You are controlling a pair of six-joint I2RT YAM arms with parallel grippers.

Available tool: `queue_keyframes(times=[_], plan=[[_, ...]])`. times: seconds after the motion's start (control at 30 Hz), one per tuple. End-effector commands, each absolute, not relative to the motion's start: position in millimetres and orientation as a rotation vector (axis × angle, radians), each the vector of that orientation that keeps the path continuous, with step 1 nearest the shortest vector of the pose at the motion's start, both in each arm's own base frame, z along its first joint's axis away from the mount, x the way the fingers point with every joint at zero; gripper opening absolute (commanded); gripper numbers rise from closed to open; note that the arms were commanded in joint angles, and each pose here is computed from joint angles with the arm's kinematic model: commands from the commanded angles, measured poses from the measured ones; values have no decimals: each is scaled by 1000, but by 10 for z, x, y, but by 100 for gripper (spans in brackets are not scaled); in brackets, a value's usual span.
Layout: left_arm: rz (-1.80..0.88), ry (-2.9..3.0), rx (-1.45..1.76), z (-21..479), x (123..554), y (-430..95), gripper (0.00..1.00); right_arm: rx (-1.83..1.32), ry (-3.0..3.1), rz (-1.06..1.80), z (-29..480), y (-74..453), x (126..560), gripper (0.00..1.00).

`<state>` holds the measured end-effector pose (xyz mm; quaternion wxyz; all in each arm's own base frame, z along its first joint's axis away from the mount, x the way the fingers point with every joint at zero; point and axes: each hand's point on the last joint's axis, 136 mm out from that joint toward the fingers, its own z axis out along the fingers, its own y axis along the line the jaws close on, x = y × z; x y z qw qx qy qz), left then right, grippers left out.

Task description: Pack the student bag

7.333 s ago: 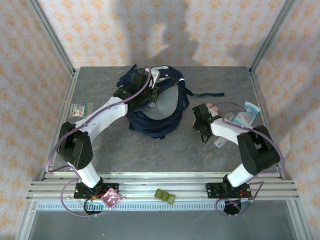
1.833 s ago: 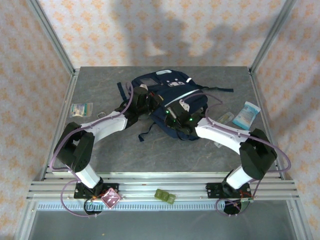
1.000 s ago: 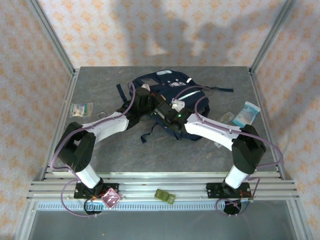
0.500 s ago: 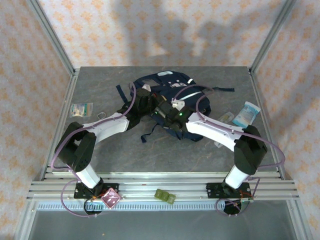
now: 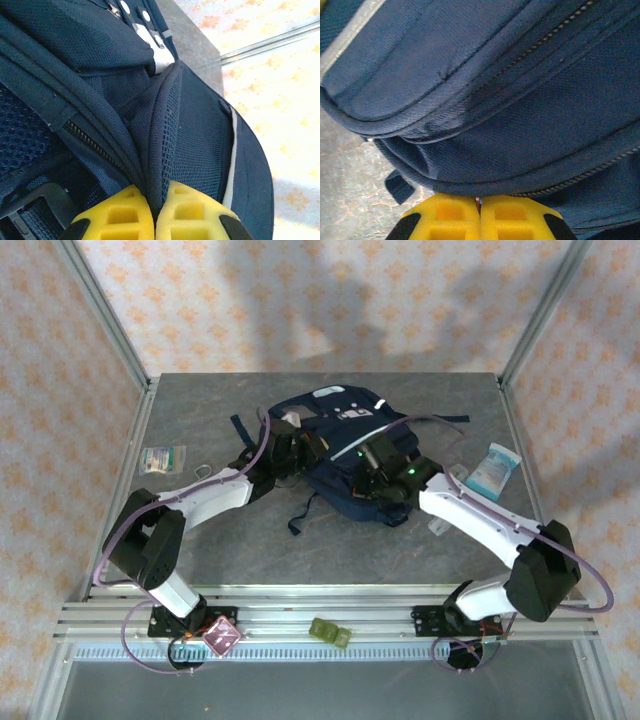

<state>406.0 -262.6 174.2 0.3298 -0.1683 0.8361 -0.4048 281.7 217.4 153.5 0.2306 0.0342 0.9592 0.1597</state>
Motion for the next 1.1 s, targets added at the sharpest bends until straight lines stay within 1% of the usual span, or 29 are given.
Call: queue_keyframes(times=[0.0,0.13,0.3,0.4,0.47,0.53,0.67,0.83,0.93,0.97,1.0,1.07], plan=[[-928,2063,-403,2055,4200,-2294,0,101,2616,221,1517,1852,2916,0],[-869,2039,-436,2080,4230,-2008,0,186,2607,141,1319,1549,2971,0],[-793,2052,-464,1996,4229,-1707,0,347,2550,1,1173,1046,3050,0],[-778,2051,-483,1944,4216,-1585,0,431,2492,-111,1194,773,3106,0],[-768,2050,-489,1924,4234,-1535,0,445,2447,-108,1266,745,3138,0],[-760,2043,-482,1926,4284,-1515,0,403,2431,-27,1329,853,3142,0],[-779,2035,-423,1976,4479,-1619,0,160,2431,182,1433,1358,2965,0],[-801,2035,-362,2018,4873,-1817,0,-90,2476,386,1418,2019,2660,0],[-763,2017,-345,2097,5147,-1855,0,-170,2432,538,1512,2484,2629,0],[-744,2012,-344,2128,5218,-1851,6,-159,2407,585,1548,2602,2682,0],[-739,2012,-347,2150,5255,-1851,17,-143,2384,630,1585,2694,2737,0],[-760,2012,-351,2215,5242,-1868,44,-107,2316,718,1680,2894,2893,0]])
